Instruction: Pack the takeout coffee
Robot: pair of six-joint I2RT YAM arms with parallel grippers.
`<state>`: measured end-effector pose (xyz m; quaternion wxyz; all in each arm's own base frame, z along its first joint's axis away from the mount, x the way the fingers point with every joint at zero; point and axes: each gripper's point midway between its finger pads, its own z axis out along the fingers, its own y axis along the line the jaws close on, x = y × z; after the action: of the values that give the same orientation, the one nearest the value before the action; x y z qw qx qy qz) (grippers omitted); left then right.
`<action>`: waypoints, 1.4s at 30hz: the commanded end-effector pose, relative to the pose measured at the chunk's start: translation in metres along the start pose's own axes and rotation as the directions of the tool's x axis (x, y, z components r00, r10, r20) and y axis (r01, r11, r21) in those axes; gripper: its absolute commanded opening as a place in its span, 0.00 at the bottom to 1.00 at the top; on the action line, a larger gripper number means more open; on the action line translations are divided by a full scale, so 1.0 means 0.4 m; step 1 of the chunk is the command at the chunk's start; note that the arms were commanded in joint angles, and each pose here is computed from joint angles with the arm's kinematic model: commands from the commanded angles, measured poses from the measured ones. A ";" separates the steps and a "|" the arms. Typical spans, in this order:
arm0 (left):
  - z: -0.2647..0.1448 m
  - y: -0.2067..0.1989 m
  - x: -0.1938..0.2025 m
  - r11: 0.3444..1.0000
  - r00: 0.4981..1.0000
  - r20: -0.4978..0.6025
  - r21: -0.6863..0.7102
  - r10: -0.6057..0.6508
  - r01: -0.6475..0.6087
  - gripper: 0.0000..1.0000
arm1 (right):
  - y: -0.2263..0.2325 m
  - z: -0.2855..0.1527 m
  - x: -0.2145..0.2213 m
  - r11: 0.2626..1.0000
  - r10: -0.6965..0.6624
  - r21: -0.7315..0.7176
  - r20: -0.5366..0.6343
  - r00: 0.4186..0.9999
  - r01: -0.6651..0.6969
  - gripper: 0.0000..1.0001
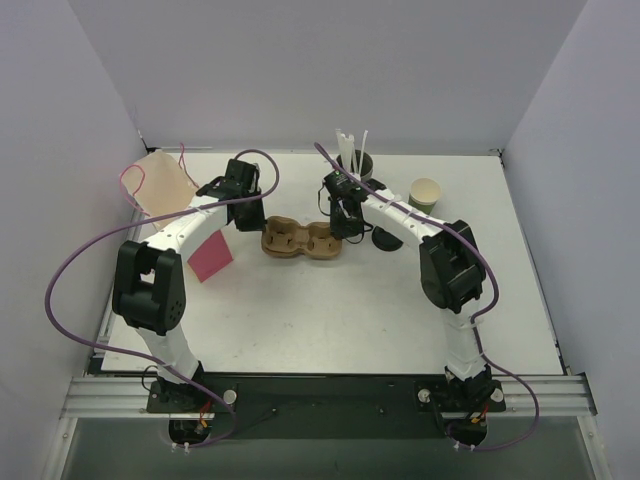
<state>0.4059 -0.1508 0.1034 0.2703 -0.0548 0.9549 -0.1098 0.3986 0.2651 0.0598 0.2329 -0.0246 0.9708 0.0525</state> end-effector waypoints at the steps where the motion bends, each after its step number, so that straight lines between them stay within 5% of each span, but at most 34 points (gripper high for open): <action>1: -0.028 -0.014 -0.041 1.000 0.998 0.062 0.031 -0.004 0.002 0.00 | -0.019 0.000 0.022 0.999 -0.024 0.048 -0.026 0.999 0.026 0.18; 11: -0.047 -0.017 -0.057 0.999 0.996 0.085 0.032 0.000 -0.003 0.00 | -0.015 -0.084 -0.031 0.998 -0.033 0.053 0.043 0.999 0.030 0.00; 26: -0.039 -0.002 -0.044 1.000 0.998 0.062 -0.011 0.024 -0.023 0.00 | -0.002 -0.170 -0.118 0.999 -0.048 0.003 0.110 0.993 0.048 0.02; 34: -0.112 -0.101 -0.121 0.989 0.988 0.150 0.148 -0.042 0.020 0.00 | -0.078 -0.051 -0.066 0.999 0.011 0.046 -0.025 1.000 -0.010 0.09; 42: -0.100 -0.149 -0.134 0.980 0.993 0.087 0.191 -0.078 0.060 0.00 | -0.074 -0.152 -0.131 0.995 0.088 -0.037 -0.009 0.996 -0.089 0.05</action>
<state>0.4226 -0.1766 0.1529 0.3061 -0.0660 0.9340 -0.1721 0.4227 0.2296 0.0989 0.2268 0.0013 0.9722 0.0583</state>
